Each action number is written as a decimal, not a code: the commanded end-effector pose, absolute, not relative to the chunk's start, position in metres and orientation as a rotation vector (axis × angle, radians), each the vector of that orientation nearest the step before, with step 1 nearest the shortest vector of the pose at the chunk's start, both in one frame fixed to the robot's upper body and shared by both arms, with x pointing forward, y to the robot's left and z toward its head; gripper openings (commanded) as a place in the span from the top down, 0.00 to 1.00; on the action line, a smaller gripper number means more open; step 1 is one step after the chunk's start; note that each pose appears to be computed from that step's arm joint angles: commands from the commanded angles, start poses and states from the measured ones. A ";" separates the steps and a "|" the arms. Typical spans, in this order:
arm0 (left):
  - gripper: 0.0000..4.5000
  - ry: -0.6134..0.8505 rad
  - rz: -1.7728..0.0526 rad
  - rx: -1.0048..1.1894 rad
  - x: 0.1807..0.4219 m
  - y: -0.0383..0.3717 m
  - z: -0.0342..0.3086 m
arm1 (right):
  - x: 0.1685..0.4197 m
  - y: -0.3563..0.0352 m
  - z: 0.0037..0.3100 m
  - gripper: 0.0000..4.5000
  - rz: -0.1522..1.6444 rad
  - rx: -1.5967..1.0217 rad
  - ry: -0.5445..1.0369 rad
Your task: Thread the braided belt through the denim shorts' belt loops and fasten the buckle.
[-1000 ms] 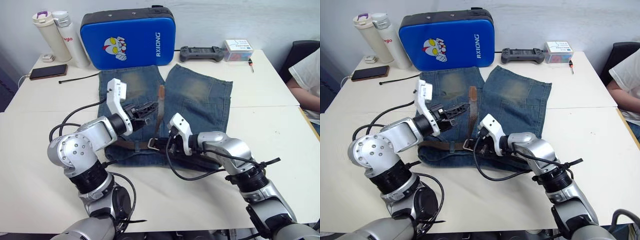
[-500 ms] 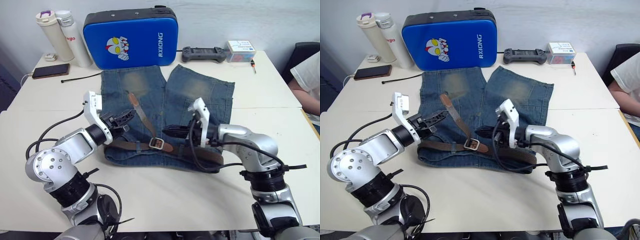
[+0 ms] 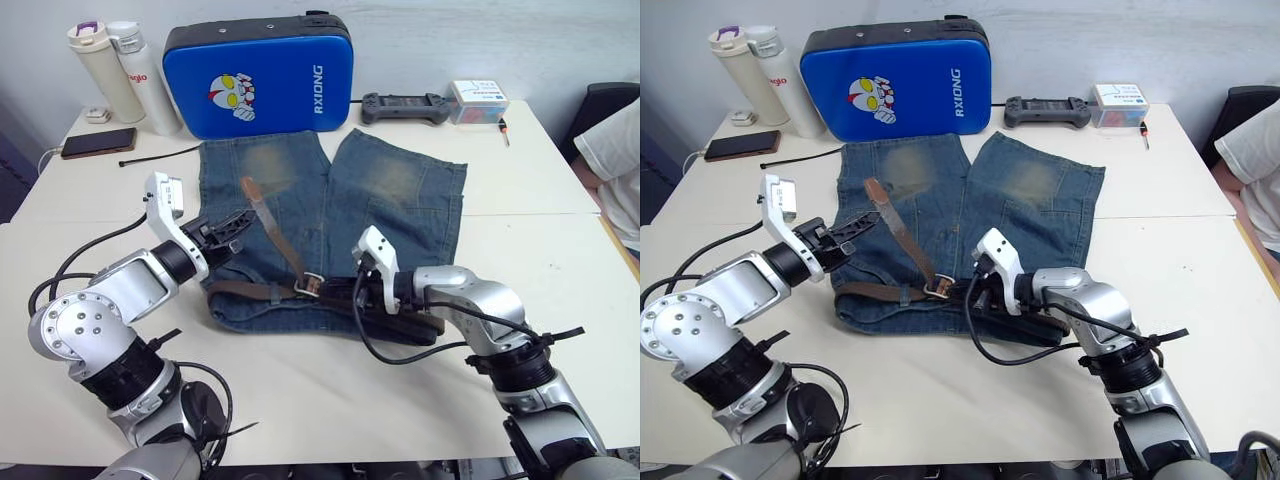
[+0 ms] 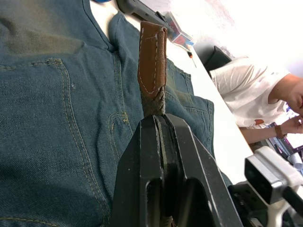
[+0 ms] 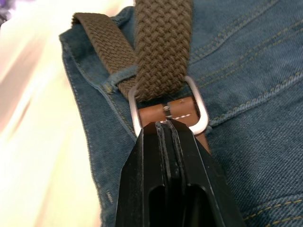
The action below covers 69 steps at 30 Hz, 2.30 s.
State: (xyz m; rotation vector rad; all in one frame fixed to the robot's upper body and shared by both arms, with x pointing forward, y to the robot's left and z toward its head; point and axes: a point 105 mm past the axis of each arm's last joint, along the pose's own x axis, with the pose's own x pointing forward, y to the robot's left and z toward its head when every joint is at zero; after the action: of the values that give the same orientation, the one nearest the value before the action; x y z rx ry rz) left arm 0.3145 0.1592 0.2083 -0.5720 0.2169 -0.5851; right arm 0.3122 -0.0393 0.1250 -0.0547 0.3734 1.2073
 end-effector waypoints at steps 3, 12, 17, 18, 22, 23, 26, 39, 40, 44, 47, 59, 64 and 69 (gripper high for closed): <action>1.00 0.173 -0.587 -0.550 0.309 0.162 0.216 | 0.313 -0.026 0.139 0.99 1.255 -0.044 0.304; 1.00 0.174 -0.538 -0.545 0.307 0.173 0.213 | 0.315 -0.013 0.134 0.99 1.303 -0.073 0.304; 1.00 0.168 -0.516 -0.534 0.305 0.180 0.214 | 0.316 -0.011 0.129 0.99 1.319 -0.081 0.313; 1.00 0.166 -0.511 -0.532 0.305 0.182 0.214 | 0.317 -0.010 0.129 0.99 1.321 -0.080 0.314; 1.00 0.169 -0.499 -0.525 0.303 0.186 0.214 | 0.318 -0.009 0.129 0.99 1.327 -0.073 0.313; 1.00 0.171 -0.497 -0.523 0.303 0.187 0.213 | 0.319 -0.009 0.130 0.99 1.330 -0.071 0.310; 1.00 0.181 -0.489 -0.519 0.301 0.189 0.209 | 0.316 -0.006 0.141 0.99 1.367 -0.014 0.287; 1.00 0.191 -0.491 -0.508 0.300 0.189 0.207 | 0.312 0.000 0.176 0.99 1.427 0.050 0.241; 1.00 0.190 -0.488 -0.504 0.299 0.190 0.208 | 0.315 0.000 0.170 0.99 1.410 0.027 0.251; 1.00 0.207 -0.455 -0.483 0.300 0.196 0.205 | 0.323 0.000 0.153 0.99 1.362 -0.034 0.280; 1.00 0.208 -0.454 -0.473 0.299 0.198 0.206 | 0.325 0.002 0.150 0.99 1.354 -0.040 0.280; 1.00 0.222 -0.449 -0.455 0.298 0.200 0.204 | 0.324 0.001 0.143 0.99 1.366 -0.048 0.300; 1.00 0.225 -0.452 -0.450 0.298 0.199 0.204 | 0.328 -0.004 0.131 0.99 1.349 -0.045 0.339; 1.00 0.223 -0.454 -0.457 0.298 0.200 0.204 | 0.330 -0.009 0.141 0.99 1.359 -0.028 0.307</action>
State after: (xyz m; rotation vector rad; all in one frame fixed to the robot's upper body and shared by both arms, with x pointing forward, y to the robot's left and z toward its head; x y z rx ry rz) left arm 0.3011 0.1982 0.1954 -0.4835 0.2618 -0.4481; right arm 0.3302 -0.0079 0.1261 -0.0333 0.3666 1.3370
